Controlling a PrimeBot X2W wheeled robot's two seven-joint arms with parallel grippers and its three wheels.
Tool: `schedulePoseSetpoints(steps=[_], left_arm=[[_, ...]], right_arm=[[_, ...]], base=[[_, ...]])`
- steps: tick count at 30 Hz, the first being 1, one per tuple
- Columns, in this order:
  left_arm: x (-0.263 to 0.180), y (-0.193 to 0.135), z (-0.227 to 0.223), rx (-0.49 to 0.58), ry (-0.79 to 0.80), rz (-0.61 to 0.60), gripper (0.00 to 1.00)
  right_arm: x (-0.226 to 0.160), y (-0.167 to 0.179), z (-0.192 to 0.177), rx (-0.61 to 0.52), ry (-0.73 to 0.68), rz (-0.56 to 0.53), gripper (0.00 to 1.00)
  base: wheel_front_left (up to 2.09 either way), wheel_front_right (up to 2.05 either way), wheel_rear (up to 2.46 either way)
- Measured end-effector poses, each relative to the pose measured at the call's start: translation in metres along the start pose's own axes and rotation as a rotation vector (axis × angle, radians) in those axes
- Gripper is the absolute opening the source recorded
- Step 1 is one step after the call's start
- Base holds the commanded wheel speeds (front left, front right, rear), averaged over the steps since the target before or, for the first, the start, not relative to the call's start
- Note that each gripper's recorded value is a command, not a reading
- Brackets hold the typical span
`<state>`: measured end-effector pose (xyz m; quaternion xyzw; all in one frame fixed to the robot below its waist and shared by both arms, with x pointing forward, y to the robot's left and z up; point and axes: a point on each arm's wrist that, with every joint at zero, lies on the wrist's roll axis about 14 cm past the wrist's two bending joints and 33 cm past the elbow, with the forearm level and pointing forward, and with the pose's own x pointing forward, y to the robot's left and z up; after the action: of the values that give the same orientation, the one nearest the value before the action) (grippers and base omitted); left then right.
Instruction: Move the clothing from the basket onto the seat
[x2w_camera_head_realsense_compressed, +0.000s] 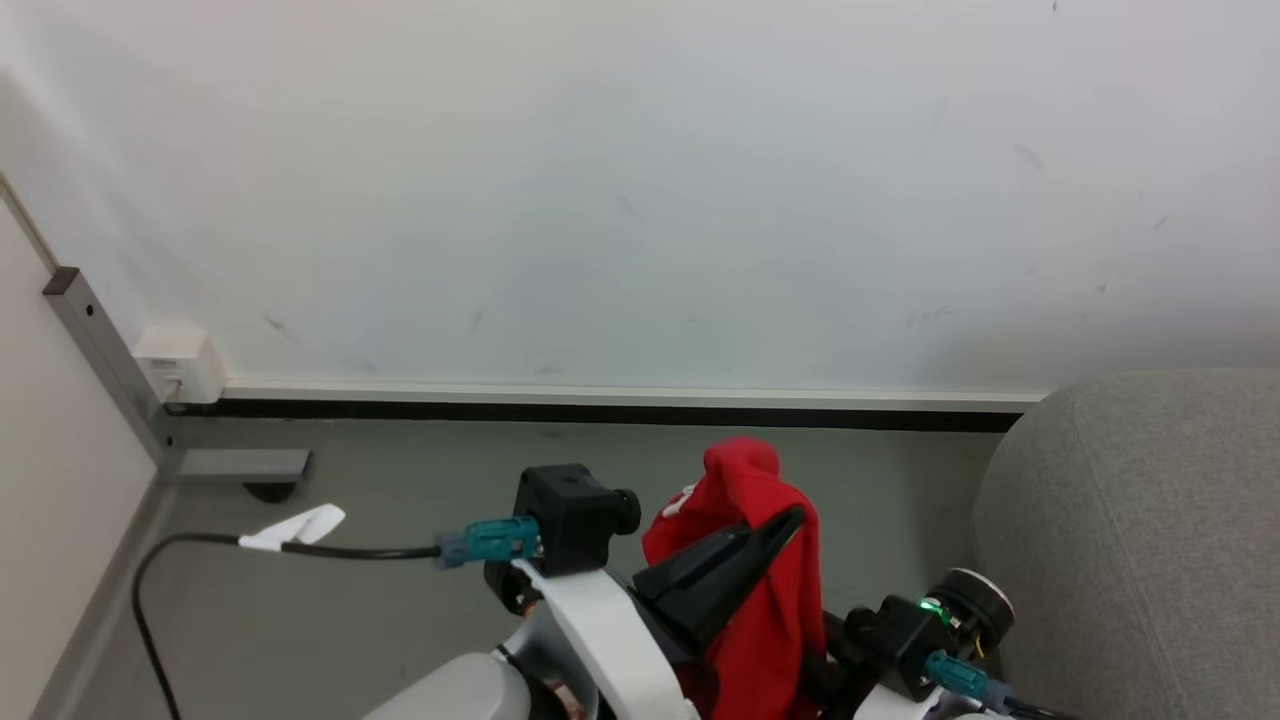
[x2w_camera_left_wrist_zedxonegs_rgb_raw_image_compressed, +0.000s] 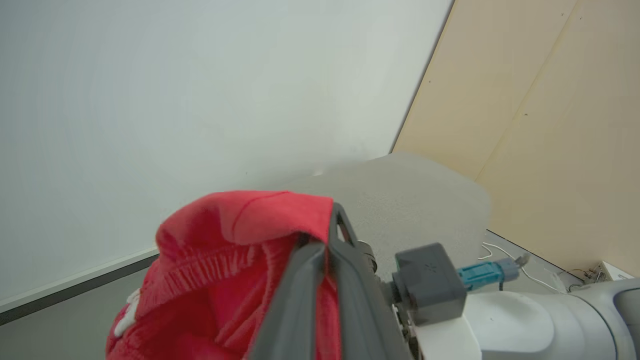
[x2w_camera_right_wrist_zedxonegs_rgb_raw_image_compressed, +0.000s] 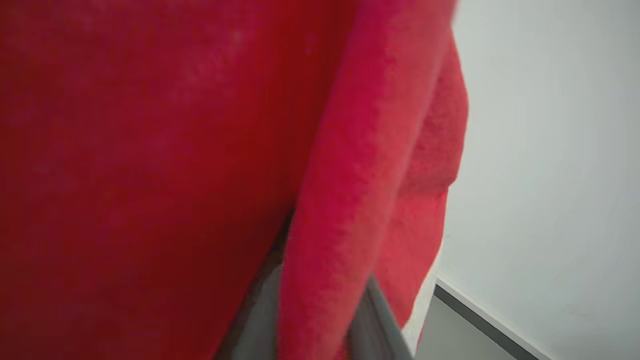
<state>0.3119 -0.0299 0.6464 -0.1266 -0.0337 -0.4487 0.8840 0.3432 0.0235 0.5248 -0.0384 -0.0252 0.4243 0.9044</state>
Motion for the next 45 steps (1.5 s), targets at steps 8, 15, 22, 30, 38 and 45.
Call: schedulePoseSetpoints(steps=[8, 15, 22, 30, 38, 45], left_arm=[[-0.007, 0.037, -0.008, 0.103, 0.014, 0.126, 1.00], [-0.011, 0.061, -0.036, 0.150, 0.055, 0.189, 1.00], [0.003, 0.048, -0.078, 0.112, 0.101, 0.123, 1.00], [0.042, 0.000, -0.107, 0.034, 0.108, -0.059, 1.00], [0.079, -0.024, -0.116, -0.007, 0.091, -0.205, 1.00], [0.113, -0.004, -0.123, 0.008, 0.076, -0.291, 1.00]], right_arm=[[0.006, -0.015, 0.007, 0.092, -0.039, -0.049, 0.00], [-0.019, -0.066, 0.015, 0.144, -0.083, -0.197, 0.00], [-0.062, -0.115, 0.029, 0.148, -0.138, -0.365, 0.00], [-0.130, -0.152, 0.029, 0.135, -0.133, -0.562, 0.00], [-0.183, -0.183, 0.023, 0.131, -0.117, -0.755, 0.00], [-0.199, -0.251, 0.026, 0.071, -0.124, -0.940, 0.00]], base=[[0.00, 0.00, 0.00], [0.00, 0.00, 0.00], [0.00, 0.00, 0.00], [0.00, 0.00, 0.00], [0.00, 0.00, 0.00], [0.00, 0.00, 0.00]])
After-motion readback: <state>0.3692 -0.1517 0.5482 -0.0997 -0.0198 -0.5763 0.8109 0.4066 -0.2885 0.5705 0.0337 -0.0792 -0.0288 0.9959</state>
